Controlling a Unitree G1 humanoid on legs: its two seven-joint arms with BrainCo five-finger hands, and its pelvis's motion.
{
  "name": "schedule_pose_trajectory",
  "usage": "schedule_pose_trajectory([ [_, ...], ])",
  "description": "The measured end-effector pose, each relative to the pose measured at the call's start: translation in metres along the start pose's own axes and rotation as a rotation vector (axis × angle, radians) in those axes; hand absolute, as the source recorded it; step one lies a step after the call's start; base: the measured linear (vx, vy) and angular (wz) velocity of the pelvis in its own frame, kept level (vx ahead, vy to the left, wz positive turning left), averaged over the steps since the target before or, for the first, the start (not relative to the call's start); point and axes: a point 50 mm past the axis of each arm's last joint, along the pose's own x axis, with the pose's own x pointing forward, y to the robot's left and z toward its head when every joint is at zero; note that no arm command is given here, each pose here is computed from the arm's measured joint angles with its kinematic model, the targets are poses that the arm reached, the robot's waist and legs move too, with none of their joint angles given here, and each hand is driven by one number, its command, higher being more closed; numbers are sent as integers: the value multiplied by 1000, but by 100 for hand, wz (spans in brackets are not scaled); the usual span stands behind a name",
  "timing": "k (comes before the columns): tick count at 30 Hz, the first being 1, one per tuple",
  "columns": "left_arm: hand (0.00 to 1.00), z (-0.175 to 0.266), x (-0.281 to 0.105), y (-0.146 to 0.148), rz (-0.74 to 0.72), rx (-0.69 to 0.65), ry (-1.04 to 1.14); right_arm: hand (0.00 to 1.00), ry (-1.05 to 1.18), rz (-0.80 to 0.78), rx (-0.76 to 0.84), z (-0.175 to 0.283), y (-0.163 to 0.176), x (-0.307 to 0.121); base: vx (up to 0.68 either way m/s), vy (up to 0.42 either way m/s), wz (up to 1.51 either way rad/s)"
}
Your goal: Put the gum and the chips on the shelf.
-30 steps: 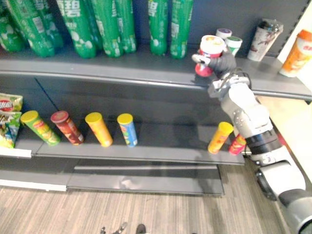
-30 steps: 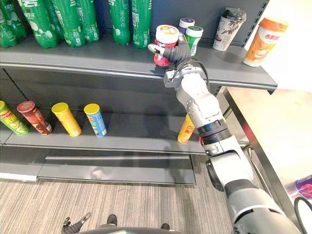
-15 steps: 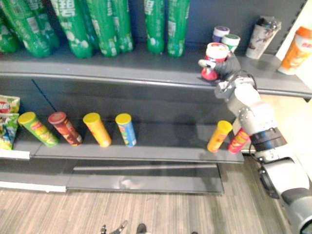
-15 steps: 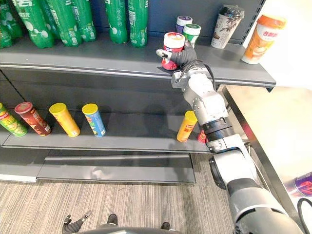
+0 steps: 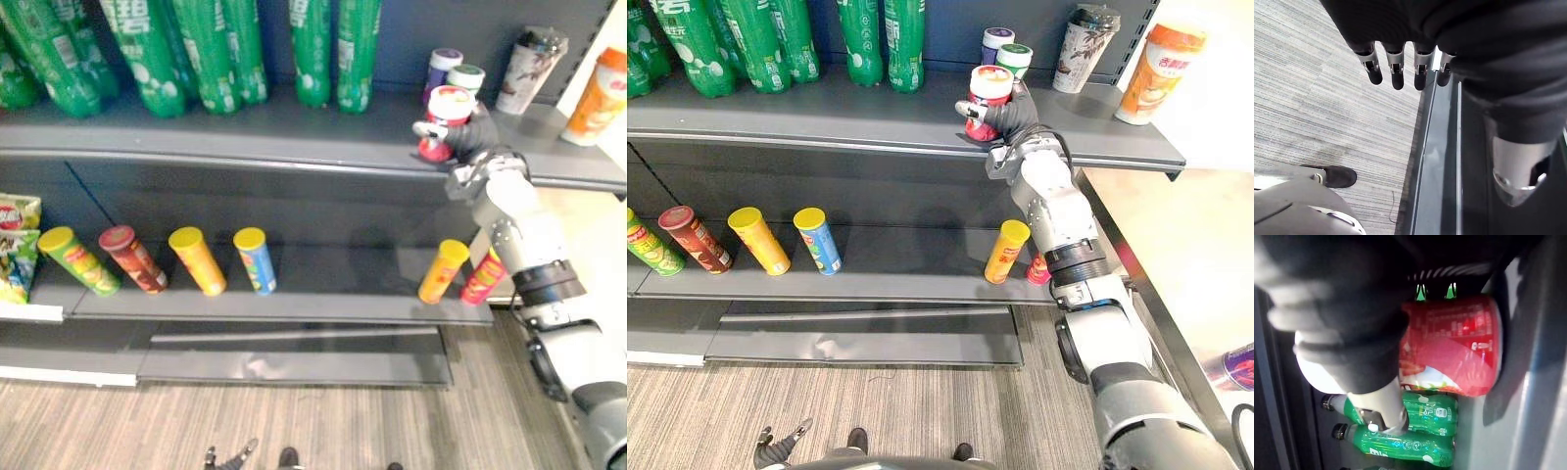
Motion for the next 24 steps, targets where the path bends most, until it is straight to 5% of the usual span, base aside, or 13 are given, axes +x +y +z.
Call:
schedule_pose_trajectory([
  [15, 0, 3, 1, 1, 1, 0, -12, 100, -45, -65, -39, 4, -19, 0, 23, 7, -1],
  [16, 0, 4, 2, 1, 1, 1, -14, 0, -45, -74, -35, 4, -21, 0, 33, -7, 3],
  [24, 0, 4, 2, 1, -2, 8, -18, 0, -34, -84, -40, 2, -26, 0, 10, -1, 0],
])
